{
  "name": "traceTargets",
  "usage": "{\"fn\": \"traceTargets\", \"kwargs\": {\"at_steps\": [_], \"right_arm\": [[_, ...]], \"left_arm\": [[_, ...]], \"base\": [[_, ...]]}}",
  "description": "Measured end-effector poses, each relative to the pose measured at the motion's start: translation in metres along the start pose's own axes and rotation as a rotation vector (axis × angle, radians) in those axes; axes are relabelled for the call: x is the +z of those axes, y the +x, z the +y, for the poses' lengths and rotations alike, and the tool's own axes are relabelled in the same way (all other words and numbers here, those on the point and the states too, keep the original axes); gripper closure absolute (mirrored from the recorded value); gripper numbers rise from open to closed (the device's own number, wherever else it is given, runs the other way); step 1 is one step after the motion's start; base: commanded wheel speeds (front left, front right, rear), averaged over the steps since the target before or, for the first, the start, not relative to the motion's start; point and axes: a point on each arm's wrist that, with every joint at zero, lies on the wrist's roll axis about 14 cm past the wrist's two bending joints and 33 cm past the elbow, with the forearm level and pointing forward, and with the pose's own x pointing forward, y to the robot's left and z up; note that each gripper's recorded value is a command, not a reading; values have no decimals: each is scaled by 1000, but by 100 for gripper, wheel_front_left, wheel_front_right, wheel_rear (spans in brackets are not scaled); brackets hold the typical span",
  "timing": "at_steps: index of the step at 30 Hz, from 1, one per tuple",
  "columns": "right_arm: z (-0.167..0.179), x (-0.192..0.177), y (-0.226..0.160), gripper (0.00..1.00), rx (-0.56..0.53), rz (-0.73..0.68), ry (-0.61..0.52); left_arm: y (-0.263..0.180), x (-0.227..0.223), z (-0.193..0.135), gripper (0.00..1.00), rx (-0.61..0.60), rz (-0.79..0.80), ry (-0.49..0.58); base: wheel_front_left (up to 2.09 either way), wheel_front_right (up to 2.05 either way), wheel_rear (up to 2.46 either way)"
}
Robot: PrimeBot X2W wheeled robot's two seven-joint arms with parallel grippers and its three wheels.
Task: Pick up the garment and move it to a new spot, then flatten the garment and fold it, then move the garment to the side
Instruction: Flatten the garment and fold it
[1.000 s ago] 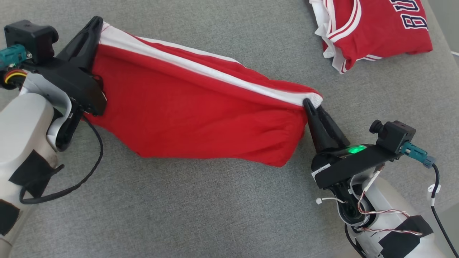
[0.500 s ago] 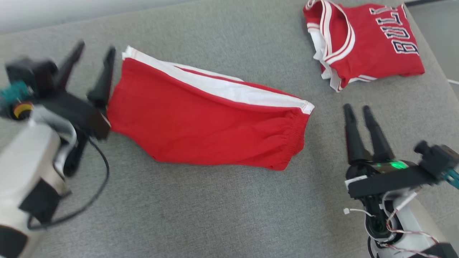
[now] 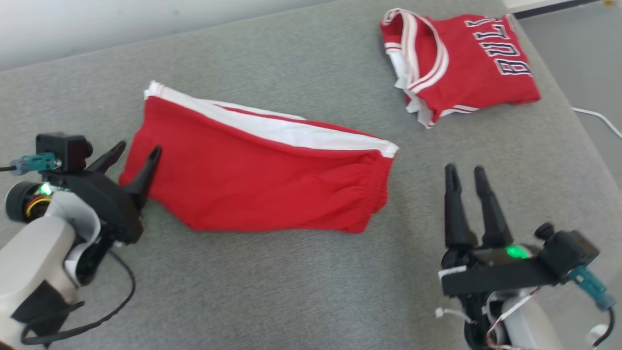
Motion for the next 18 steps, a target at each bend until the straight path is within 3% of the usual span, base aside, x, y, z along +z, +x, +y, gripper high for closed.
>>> {"fn": "traceTargets", "kwargs": {"at_steps": [14, 15, 16, 17, 18], "right_arm": [[-1, -12, -24, 0, -31, 43, -23], [0, -10, -24, 0, -27, 38, -23], [1, -10, -24, 0, -24, 36, -25], [2, -9, -24, 0, -20, 33, -26], [3, -8, -23, 0, -18, 31, -26]], "left_arm": [[0, -50, 7, 0, 35, 300, -3], [-1, -51, 0, 4, 24, 319, -29], [-1, -50, -4, 73, 14, 318, -31], [-2, -50, -8, 100, 5, 315, -35], [-2, -49, -11, 100, -2, 310, -36]], "base": [[0, 0, 0], [0, 0, 0], [0, 0, 0], [0, 0, 0], [0, 0, 0]]}}
